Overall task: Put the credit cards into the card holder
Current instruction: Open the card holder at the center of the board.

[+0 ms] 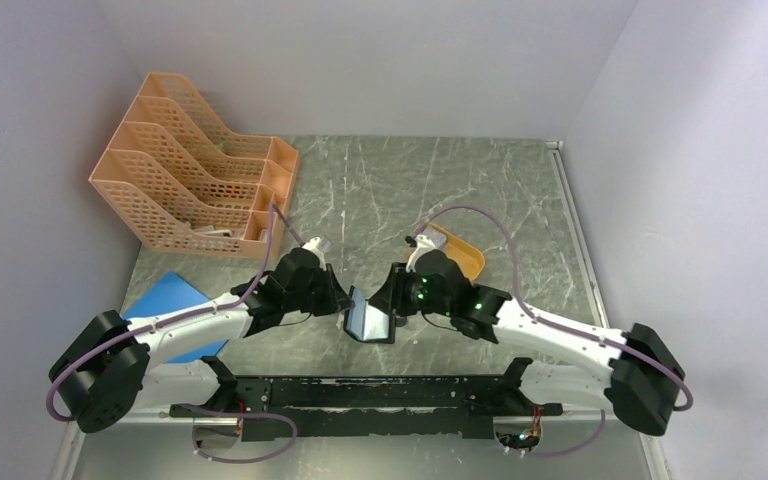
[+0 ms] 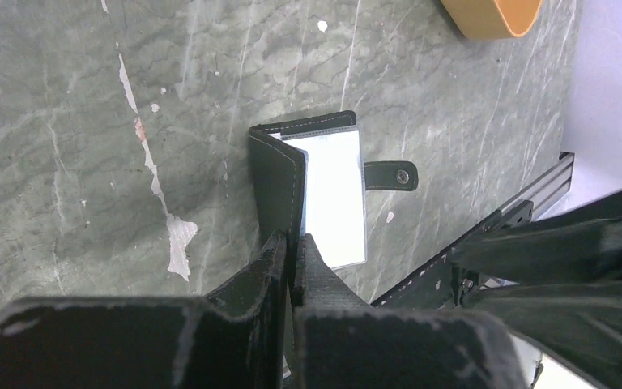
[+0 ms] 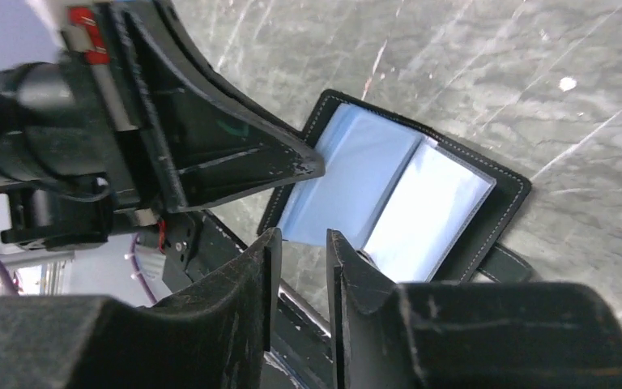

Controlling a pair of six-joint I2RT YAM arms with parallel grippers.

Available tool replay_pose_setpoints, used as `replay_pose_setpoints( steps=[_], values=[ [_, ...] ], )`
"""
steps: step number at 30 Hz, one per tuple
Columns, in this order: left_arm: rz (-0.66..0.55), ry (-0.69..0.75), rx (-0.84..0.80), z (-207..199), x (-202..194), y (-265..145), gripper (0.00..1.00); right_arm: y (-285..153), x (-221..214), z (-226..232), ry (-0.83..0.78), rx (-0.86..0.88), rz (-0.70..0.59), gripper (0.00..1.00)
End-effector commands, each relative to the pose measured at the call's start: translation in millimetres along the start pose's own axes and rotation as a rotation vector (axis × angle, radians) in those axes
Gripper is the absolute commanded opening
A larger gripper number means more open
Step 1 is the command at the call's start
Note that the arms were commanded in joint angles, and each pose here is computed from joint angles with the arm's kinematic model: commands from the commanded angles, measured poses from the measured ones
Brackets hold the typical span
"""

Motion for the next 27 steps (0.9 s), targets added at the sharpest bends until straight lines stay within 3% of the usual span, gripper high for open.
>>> replay_pose_setpoints(
  steps=[1, 6, 11, 14, 21, 27],
  values=[
    [-0.04, -0.009, -0.022, -9.8, 9.8, -1.2, 0.05, 20.5, -11.7, 3.8, 0.038, 0.045, 0.091, 0.29],
    [-0.035, 0.012, -0.04, -10.5, 8.0, -3.9, 0.05, 43.2, -27.0, -16.7, 0.088, -0.012, 0.131, 0.27],
    [-0.048, 0.032, -0.129, -17.1, 6.1, -9.6, 0.25, 58.8, -38.5, -39.8, 0.103, -0.101, 0.149, 0.27],
    [-0.04, 0.045, -0.18, -20.4, 3.3, -11.0, 0.32, 60.1, -42.7, -53.6, 0.119, -0.139, 0.144, 0.26],
    [-0.005, 0.061, -0.187, -18.8, -1.2, -5.1, 0.31, 58.1, -47.1, -66.4, 0.114, -0.173, 0.145, 0.26],
    [0.028, 0.08, -0.121, -11.4, -3.0, 3.7, 0.2, 57.3, -43.3, -63.6, 0.101, -0.171, 0.134, 0.26]
  ],
)
Point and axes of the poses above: each gripper's point midway between its finger pads, its own y axis out along the fingers, its own z axis along the line the jaws close on, x = y × z, the point moved 7 cm from there along -y, back along the fingers, and after that the axes turned 11 degrees about y, right-handed, at the moved point
